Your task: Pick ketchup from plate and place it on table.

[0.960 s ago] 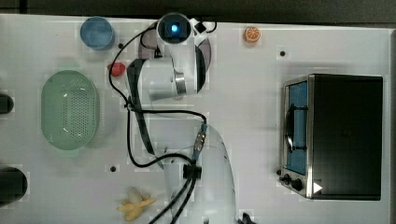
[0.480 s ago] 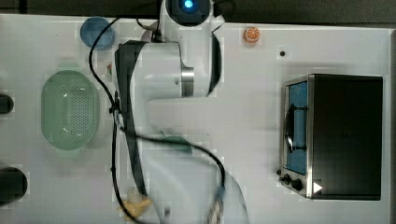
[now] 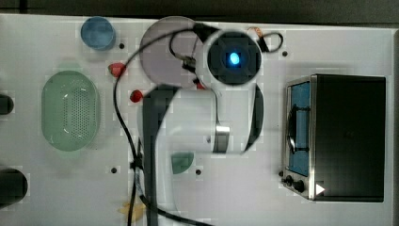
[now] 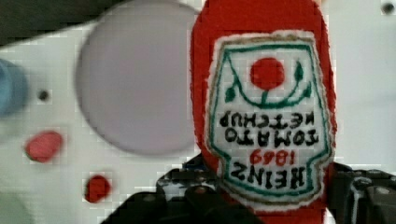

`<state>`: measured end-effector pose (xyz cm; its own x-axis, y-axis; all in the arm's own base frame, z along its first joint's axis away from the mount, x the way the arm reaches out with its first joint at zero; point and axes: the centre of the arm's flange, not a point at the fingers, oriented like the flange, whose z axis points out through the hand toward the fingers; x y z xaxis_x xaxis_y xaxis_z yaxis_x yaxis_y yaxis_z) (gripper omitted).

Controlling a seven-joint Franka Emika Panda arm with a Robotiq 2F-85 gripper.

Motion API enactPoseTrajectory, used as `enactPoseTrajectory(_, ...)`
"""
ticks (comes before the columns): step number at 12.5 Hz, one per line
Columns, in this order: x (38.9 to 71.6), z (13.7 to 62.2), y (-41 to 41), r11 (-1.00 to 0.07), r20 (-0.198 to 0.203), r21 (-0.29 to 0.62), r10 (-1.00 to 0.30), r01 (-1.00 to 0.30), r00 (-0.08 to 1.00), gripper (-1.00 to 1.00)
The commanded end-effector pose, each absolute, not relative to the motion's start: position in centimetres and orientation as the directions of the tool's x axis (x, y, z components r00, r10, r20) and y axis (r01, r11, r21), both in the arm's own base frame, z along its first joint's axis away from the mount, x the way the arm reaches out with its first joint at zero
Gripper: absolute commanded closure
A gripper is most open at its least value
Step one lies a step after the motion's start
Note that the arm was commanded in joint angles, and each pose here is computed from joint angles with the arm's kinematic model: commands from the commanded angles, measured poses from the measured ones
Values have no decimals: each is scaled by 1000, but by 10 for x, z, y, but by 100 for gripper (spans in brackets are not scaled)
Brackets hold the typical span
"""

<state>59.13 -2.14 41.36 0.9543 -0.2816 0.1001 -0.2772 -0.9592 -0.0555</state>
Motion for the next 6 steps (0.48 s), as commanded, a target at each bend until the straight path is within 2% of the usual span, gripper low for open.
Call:
enactPoseTrajectory(1, 553, 340, -38, -946, -31, -18, -324, -324, 946, -21)
enactPoseTrajectory(6, 496, 257, -40, -941, -57, -8, -338, -339, 940, -21)
